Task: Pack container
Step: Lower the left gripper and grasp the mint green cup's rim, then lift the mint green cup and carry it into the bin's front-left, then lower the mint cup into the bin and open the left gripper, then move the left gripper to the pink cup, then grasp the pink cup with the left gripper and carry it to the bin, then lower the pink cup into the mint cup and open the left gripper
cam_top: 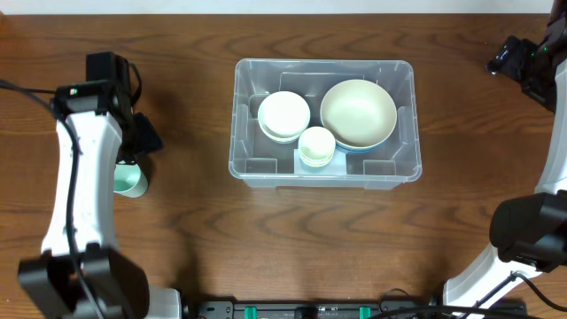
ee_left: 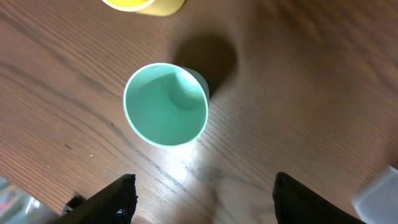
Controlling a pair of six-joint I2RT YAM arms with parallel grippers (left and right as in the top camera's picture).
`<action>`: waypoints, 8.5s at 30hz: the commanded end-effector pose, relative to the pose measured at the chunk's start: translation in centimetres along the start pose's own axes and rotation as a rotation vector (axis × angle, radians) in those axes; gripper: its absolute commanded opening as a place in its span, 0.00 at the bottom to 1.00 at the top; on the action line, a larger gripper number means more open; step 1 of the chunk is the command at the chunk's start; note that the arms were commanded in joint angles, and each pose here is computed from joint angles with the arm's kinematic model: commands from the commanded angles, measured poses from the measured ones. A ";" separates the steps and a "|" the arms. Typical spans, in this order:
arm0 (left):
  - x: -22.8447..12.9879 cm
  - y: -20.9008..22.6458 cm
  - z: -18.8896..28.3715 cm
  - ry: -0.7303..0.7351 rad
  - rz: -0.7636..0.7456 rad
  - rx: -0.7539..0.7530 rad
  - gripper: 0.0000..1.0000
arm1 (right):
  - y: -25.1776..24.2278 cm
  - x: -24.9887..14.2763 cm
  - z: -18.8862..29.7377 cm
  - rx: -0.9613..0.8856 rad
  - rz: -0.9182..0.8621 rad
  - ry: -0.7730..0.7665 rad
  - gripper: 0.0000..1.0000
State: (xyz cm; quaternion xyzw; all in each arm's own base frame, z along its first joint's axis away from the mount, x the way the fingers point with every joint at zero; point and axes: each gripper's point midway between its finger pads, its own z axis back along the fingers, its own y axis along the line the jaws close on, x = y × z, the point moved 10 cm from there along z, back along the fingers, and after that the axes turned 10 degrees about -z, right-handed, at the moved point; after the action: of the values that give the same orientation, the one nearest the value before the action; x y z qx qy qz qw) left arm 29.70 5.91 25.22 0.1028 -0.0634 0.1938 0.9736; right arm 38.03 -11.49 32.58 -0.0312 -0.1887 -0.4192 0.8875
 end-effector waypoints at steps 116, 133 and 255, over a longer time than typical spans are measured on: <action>-9.1 -21.4 -1.4 -0.112 -0.947 -0.379 0.06 | -0.1 0.1 -0.2 -0.007 -0.018 0.003 0.99; -9.6 -20.9 -1.5 -0.065 -0.950 -0.360 0.40 | -0.1 0.1 -0.2 -0.007 -0.018 0.003 0.99; -7.1 -19.9 4.4 0.022 -1.179 -0.295 0.06 | -0.1 0.1 -0.2 -0.007 -0.018 0.003 0.99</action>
State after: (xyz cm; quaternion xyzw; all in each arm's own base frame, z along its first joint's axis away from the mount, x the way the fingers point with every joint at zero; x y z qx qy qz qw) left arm 30.49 -15.76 25.56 -0.0247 -0.0258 -0.3832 0.9230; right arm 38.04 -11.49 32.57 -0.0312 -0.1885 -0.4192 0.8876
